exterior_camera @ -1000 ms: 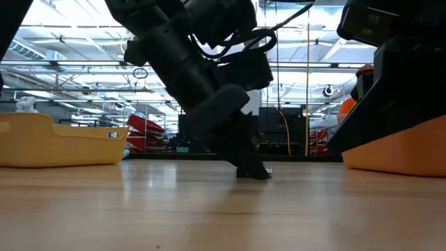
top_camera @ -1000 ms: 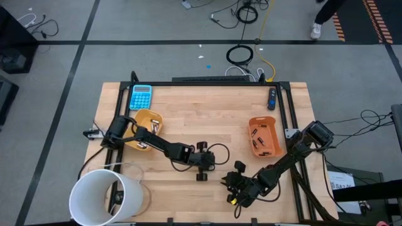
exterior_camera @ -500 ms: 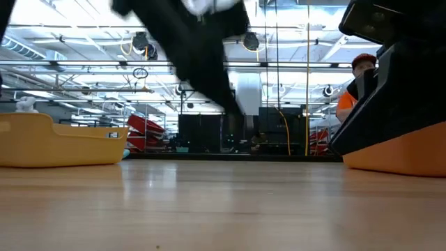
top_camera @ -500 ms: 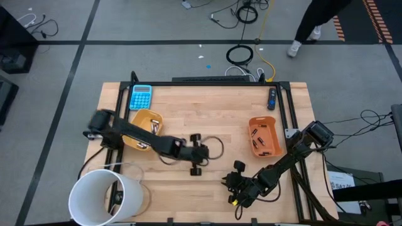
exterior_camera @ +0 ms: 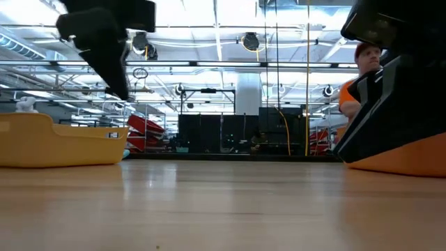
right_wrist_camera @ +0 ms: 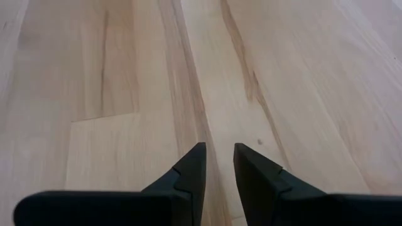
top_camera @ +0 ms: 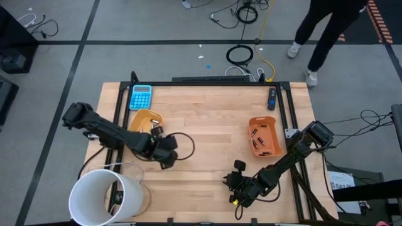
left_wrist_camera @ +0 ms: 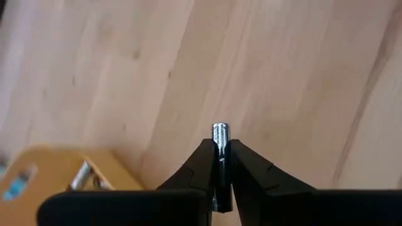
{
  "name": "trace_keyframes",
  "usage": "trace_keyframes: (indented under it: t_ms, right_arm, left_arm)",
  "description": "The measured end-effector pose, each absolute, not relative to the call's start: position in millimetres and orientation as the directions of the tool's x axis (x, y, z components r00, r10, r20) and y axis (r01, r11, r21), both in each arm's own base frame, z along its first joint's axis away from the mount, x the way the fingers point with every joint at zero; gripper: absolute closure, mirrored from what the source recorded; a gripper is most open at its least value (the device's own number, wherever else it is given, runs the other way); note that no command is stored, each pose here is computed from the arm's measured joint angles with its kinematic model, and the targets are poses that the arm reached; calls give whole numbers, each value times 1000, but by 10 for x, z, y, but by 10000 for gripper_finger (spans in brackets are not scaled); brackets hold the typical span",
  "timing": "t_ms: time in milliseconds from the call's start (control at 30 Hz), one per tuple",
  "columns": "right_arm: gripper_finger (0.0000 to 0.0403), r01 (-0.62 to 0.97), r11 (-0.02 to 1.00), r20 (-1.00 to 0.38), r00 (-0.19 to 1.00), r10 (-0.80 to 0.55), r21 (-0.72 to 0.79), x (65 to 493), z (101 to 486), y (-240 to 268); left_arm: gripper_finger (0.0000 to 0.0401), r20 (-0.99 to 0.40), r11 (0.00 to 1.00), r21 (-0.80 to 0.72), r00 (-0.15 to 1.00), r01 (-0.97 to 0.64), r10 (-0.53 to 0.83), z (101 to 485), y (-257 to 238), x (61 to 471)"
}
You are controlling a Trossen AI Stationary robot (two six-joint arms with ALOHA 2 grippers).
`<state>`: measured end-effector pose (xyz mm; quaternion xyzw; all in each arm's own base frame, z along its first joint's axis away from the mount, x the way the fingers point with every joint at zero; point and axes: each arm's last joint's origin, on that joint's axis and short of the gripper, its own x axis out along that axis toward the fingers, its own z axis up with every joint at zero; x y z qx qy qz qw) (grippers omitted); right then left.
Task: Sort batteries
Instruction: Put the silver battery into the yellow bin
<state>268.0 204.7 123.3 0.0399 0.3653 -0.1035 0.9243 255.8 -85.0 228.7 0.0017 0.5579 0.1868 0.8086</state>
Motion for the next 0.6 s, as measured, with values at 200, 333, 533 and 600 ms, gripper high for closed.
trace_keyframes:
  t_ms: [200,333,533,600]
  right_arm:
    - [328,222,975,-679,717,-158,8,2686,1239,2053]
    - [328,227,974,-678,718,-158,14,2687,1239,2052]
    - [328,227,973,-663,734,-144,41,2707,1257,2068]
    - [328,223,973,-656,742,-136,50,2715,1265,2077]
  left_arm:
    - [355,-906,886,279,205,-371,371,2054,-763,2338]
    - [354,-888,832,376,96,-408,449,1899,-700,2172]
    - [353,-842,765,479,21,-431,539,1821,-690,1992]
    - [352,-831,751,495,15,-437,556,1807,-694,1961]
